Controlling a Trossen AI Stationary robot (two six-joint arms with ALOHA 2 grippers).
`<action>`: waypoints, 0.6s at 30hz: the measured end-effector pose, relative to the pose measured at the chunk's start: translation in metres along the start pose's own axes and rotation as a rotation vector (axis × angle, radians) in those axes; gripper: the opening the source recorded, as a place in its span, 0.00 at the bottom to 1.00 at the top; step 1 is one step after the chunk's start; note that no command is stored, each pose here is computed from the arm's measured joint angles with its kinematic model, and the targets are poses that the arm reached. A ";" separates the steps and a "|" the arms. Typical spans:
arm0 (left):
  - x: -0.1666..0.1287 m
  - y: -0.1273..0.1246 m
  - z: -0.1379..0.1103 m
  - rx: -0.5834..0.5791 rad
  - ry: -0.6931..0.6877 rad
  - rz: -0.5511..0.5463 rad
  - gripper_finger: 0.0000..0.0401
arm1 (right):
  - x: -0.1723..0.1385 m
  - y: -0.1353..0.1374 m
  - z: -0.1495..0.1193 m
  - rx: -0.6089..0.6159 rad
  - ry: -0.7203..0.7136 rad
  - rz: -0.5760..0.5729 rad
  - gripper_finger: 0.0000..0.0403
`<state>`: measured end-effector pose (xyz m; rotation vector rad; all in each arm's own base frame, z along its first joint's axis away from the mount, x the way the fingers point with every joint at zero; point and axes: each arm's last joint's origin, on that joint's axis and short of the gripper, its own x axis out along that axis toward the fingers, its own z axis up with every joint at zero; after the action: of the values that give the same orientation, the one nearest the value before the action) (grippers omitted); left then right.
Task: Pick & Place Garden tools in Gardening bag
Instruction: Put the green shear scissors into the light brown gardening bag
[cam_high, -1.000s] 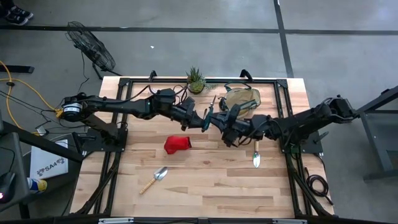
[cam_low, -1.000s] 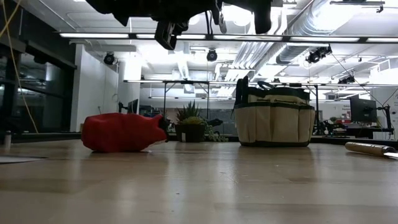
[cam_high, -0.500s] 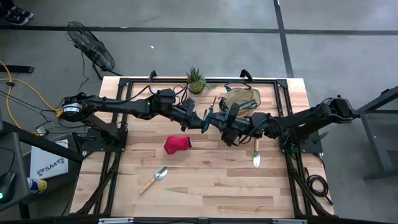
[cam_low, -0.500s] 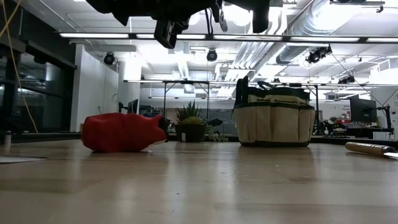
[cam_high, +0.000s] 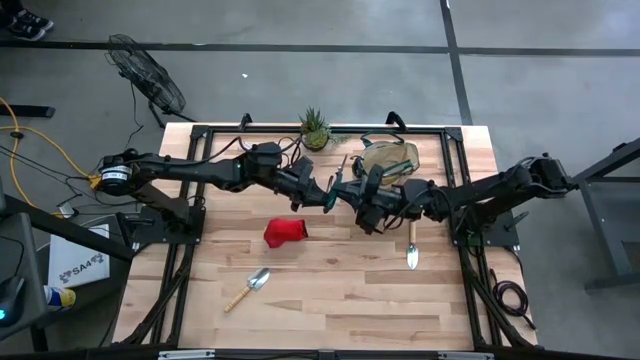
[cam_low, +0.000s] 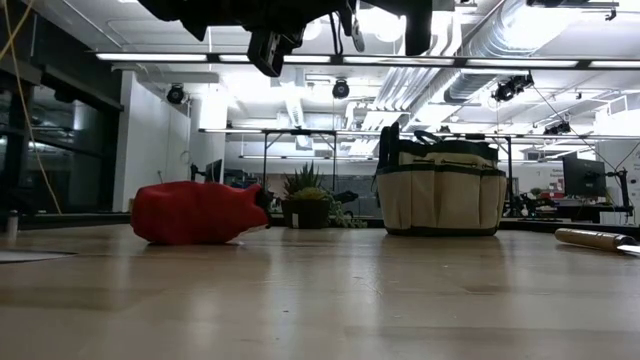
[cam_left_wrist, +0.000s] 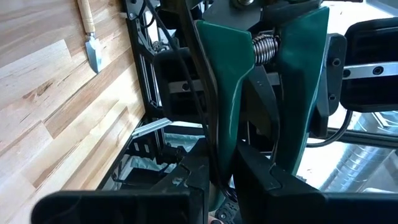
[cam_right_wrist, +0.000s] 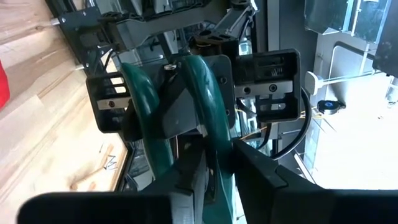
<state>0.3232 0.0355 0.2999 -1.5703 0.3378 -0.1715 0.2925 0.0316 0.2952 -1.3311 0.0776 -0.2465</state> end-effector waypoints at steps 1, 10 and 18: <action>0.000 0.000 0.000 0.000 0.000 0.000 0.10 | 0.000 0.000 0.000 0.001 -0.005 0.001 0.17; 0.000 0.000 0.000 -0.001 -0.011 0.003 0.10 | 0.002 -0.001 -0.005 0.006 -0.022 0.000 0.22; 0.000 0.002 0.000 -0.009 -0.010 0.015 0.10 | 0.010 0.006 -0.003 0.001 -0.032 0.015 0.19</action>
<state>0.3233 0.0358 0.2981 -1.5770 0.3435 -0.1506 0.3025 0.0280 0.2892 -1.3321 0.0611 -0.2124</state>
